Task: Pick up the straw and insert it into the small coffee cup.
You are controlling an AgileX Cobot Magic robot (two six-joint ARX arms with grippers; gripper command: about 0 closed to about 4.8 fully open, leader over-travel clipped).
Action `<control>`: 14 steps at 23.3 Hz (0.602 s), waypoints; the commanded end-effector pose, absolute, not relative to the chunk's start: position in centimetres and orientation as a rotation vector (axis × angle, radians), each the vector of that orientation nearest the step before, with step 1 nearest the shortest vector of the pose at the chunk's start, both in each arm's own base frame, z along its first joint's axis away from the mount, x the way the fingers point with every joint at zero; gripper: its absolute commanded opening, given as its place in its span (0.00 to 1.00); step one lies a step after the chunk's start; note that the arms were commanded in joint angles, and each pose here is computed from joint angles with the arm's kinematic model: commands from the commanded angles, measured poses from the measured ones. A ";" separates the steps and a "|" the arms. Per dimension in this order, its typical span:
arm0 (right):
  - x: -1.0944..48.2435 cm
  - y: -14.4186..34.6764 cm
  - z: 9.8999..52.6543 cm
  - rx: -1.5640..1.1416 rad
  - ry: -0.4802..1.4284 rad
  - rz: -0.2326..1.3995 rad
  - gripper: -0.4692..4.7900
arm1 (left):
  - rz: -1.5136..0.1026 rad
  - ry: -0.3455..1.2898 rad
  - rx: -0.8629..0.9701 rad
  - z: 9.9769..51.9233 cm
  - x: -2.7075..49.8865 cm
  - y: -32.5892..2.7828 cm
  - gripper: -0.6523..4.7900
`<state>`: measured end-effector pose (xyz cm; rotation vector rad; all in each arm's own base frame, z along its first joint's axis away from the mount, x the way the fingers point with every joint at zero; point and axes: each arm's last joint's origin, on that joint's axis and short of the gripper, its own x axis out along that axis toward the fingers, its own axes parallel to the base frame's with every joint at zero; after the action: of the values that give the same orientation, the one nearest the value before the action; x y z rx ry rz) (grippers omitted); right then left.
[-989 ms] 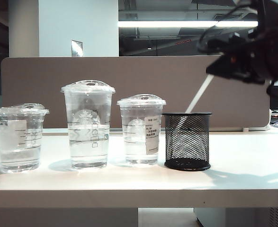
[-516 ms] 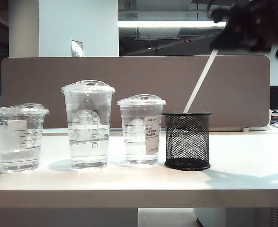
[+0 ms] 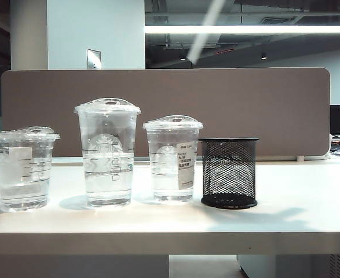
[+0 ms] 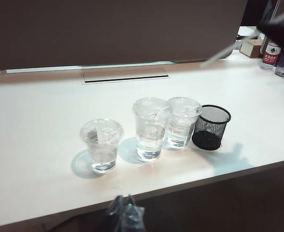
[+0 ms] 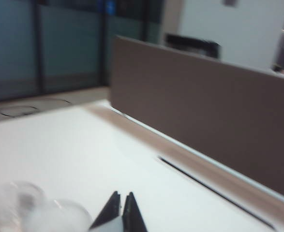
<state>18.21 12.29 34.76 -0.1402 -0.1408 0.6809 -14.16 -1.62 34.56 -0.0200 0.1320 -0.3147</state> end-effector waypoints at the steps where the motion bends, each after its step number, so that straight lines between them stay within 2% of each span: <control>1: 18.9 14.7 36.5 -0.134 -0.169 0.764 0.11 | -0.317 0.132 -0.016 34.6 -14.2 -1.6 0.11; 7: 20.8 21.2 37.6 -0.135 -0.144 0.907 0.11 | -0.317 0.132 -0.016 34.6 -14.2 -1.6 0.11; 14: 21.4 25.7 35.9 -0.156 -0.083 0.996 0.11 | -0.318 0.132 -0.016 34.6 -14.2 -1.6 0.11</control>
<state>21.47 25.21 36.05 -0.1569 -0.0801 0.9840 -14.16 -1.61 34.56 -0.0199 0.1320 -0.3151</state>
